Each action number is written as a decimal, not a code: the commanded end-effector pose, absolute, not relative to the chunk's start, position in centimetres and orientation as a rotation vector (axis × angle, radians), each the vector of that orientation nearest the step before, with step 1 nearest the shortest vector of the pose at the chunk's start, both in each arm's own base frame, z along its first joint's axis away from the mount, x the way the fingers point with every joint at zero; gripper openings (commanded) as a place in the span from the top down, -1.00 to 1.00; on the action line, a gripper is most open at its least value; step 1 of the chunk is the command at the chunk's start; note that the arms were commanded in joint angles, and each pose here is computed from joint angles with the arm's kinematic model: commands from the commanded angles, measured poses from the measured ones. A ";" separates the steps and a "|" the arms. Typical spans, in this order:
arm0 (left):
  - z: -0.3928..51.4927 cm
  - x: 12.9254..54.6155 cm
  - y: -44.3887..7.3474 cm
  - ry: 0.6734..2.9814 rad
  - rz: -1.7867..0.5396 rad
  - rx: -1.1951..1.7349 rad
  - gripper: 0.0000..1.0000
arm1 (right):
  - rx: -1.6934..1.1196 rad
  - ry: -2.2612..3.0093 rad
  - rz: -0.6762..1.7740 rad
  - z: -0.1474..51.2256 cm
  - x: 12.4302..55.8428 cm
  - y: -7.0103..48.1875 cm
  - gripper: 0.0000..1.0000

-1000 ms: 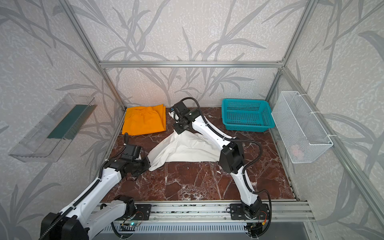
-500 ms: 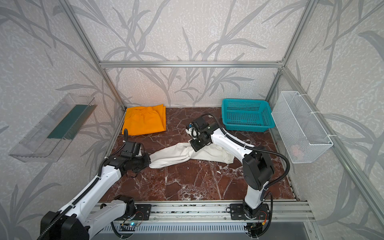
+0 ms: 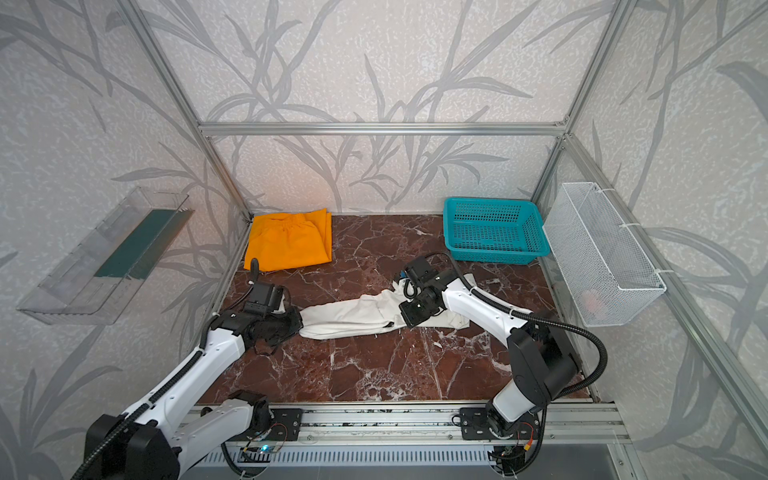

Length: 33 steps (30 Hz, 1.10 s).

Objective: Fold and stack the mixed laundry pile

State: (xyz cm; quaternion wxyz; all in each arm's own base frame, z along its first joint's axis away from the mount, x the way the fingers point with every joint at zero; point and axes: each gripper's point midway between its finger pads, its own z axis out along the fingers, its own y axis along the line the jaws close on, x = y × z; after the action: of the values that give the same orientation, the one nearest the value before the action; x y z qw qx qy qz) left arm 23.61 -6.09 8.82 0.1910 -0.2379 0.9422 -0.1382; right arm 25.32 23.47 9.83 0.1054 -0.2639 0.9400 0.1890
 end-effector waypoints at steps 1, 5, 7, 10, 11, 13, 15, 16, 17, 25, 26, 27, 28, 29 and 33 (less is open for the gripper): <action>9.2 23.6 -5.6 2.632 -0.362 -0.669 1.00 | -0.746 2.831 0.496 10.0 23.8 21.1 0.91; 9.2 23.6 -5.6 2.633 -0.363 -0.670 1.00 | -0.685 2.847 0.459 10.3 23.1 19.1 0.91; 9.3 23.6 -5.6 2.632 -0.361 -0.669 1.00 | -0.646 2.871 0.448 10.0 22.4 18.2 0.90; 9.3 23.6 -5.6 2.632 -0.367 -0.673 1.00 | -0.603 2.909 0.448 9.5 21.2 17.4 0.89; 9.3 23.7 -5.7 2.630 -0.373 -0.673 1.00 | -0.593 2.919 0.451 9.4 20.7 17.2 0.86; 9.3 23.8 -5.9 2.632 -0.387 -0.671 1.00 | -0.577 2.924 0.455 9.6 20.1 16.9 0.78; 9.2 23.8 -6.1 2.639 -0.402 -0.666 1.00 | -0.559 2.934 0.453 9.6 19.5 16.5 0.73; 9.1 23.8 -6.2 2.643 -0.405 -0.663 1.00 | -0.549 2.943 0.451 9.4 19.3 16.3 0.71; 9.1 23.8 -6.2 2.645 -0.406 -0.663 1.00 | -0.537 2.960 0.453 9.2 18.9 16.2 0.70; 8.8 23.9 -6.6 2.640 -0.436 -0.659 1.00 | -0.463 2.893 0.686 9.6 19.4 19.0 0.10; 8.7 23.8 -6.6 2.646 -0.437 -0.660 1.00 | -0.455 2.871 0.701 9.8 20.1 19.4 0.01; 8.8 23.9 -6.7 2.646 -0.438 -0.655 1.00 | -0.453 2.853 0.718 10.1 20.7 19.9 -0.06; 8.8 23.8 -6.7 2.648 -0.439 -0.654 1.00 | -0.450 2.847 0.731 10.2 21.2 20.3 -0.08; 8.8 23.8 -6.6 2.650 -0.437 -0.653 1.00 | -0.451 2.842 0.751 10.4 21.6 20.8 -0.09; 8.9 23.7 -6.6 2.641 -0.434 -0.653 1.00 | -0.577 2.787 0.722 10.9 22.8 22.7 0.01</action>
State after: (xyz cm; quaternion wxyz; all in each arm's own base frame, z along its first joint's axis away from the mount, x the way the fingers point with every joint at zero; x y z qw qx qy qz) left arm 23.88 -6.72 9.02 0.1909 -0.2335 0.9405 -0.1567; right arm 21.37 20.67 9.45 0.0708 -0.1642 0.9570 0.2286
